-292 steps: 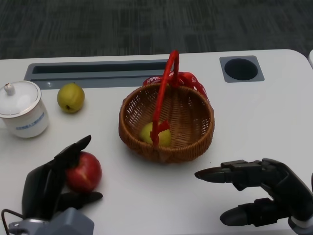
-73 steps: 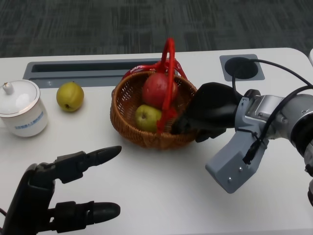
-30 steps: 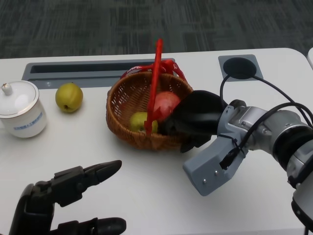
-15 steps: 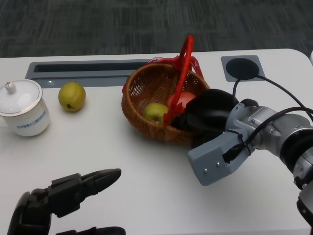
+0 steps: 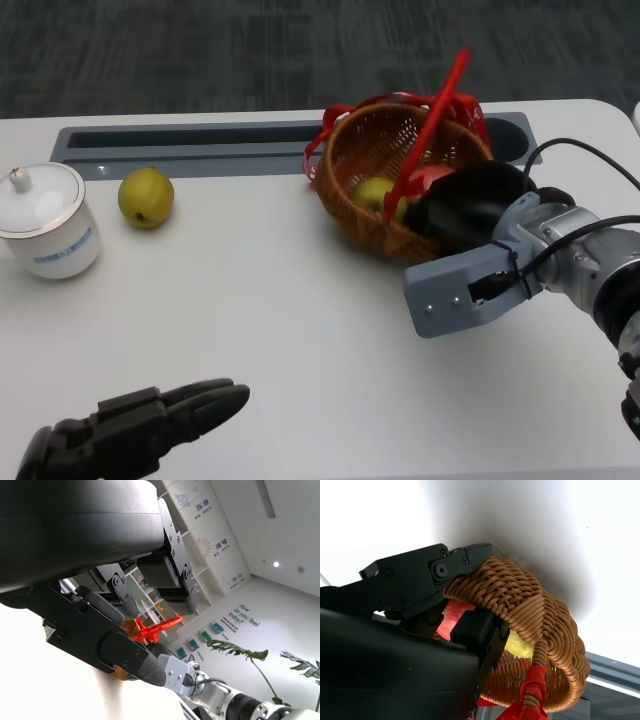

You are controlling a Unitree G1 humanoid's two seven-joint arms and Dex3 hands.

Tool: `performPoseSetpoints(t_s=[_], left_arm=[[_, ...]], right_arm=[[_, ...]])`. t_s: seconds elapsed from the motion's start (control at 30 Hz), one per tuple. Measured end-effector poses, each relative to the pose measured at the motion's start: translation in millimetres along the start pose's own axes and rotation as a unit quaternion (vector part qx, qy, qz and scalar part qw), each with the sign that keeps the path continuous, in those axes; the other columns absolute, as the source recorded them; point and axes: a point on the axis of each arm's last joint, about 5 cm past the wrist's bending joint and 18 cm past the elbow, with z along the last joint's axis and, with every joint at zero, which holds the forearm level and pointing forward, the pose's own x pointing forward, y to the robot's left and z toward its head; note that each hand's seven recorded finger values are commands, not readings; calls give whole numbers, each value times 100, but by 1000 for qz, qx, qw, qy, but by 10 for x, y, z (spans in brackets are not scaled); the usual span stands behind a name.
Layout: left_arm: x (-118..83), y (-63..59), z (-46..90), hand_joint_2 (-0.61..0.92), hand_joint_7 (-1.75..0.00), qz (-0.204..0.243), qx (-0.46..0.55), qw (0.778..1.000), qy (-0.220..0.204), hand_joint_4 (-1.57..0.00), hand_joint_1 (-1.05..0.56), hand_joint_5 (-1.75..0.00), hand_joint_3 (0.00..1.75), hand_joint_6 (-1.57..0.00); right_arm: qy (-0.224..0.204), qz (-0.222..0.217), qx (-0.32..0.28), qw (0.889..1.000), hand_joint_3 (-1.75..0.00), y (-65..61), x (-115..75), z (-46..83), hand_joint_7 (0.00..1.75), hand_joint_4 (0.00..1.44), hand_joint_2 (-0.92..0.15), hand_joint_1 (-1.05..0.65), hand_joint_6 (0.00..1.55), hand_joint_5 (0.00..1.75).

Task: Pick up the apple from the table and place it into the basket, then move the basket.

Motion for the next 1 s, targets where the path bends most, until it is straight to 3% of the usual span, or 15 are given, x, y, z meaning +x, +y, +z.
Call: performPoseSetpoints(t_s=[0.17, 0.37, 0.7, 0.9, 1.0], left_arm=[[-109, 39, 115, 68, 0, 1, 1, 1000, -2, -99, -44, -1, 0, -92], [-208, 87, 287, 66, -1, 1, -1, 1000, 2, -100, -42, -1, 0, -92], [-218, 122, 389, 66, -1, -8, -4, 1000, 1, -101, -38, -1, 0, -93], [-239, 129, 403, 67, -1, -14, -6, 1000, 9, -101, -39, -1, 0, -94], [-231, 125, 395, 67, -1, -14, -7, 1000, 11, -102, -39, -1, 0, -94]], right_arm=[[46, -2, 16, 999, 0, -24, -35, -112, 1, 105, -89, -22, 99, 0], [100, -14, 18, 995, 0, -44, -132, -322, 1, 108, -88, -23, 101, 2], [163, -18, 30, 986, -1, -27, -240, -513, 0, 114, -90, -27, 99, 2], [161, -16, 58, 985, 0, 1, -259, -528, 0, 82, -76, -49, 67, 0], [145, -14, 65, 987, 0, 42, -270, -518, 0, 63, -74, -65, 55, 0]])
